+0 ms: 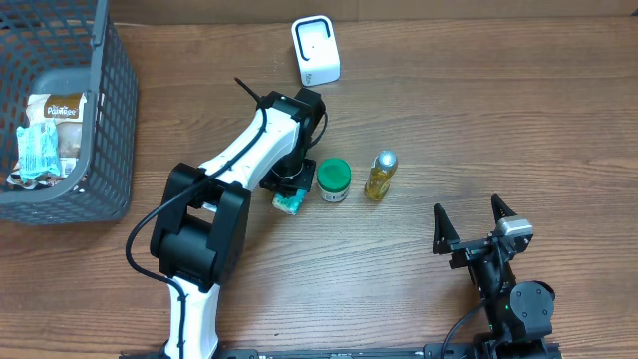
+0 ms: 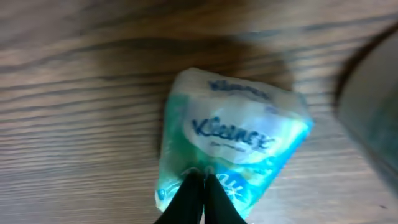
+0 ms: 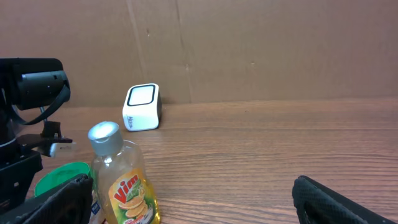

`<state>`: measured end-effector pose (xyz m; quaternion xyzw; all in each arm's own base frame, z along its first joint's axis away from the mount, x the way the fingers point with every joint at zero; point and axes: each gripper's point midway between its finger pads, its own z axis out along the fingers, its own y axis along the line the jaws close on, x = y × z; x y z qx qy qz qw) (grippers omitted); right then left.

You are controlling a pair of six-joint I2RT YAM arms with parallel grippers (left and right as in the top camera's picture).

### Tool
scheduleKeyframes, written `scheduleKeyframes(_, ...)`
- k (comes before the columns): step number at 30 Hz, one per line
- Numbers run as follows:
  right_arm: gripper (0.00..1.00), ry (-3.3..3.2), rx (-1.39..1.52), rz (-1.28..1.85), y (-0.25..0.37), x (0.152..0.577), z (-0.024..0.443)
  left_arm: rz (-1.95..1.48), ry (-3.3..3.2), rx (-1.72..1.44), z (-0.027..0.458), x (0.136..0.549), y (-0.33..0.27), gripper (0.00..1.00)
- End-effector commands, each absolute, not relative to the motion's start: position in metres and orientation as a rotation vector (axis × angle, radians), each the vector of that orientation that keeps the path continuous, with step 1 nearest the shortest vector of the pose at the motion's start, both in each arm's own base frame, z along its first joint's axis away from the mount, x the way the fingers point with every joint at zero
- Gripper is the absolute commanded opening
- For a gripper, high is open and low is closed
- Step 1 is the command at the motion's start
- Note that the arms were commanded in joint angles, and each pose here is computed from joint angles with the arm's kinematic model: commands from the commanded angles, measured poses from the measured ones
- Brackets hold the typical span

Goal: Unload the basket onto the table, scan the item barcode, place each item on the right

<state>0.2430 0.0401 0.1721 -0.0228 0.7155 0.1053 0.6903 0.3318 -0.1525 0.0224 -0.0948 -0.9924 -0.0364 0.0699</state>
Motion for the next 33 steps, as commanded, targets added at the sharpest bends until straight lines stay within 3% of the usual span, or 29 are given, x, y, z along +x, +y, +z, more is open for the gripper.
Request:
scheduleKeyframes(1,1.00,1.596,-0.051,0.223,0.039,0.243,0.170,-0.329,-3.016,-0.219,0.023,0.346,-0.116,0.04)
scheduleKeyframes(12,1.00,1.596,-0.051,0.223,0.039,0.243,0.170,-0.286,-3.123,-0.112,0.037,0.385,-0.093,0.04)
scheduleKeyframes(19,1.00,1.596,-0.051,0.223,0.039,0.243,0.170,-0.145,-3.113,-0.143,0.073,0.388,-0.111,0.04)
scheduleKeyframes(33,1.00,1.596,-0.051,0.223,0.039,0.243,0.170,-0.061,-3.171,-0.143,0.073,0.401,-0.123,0.04)
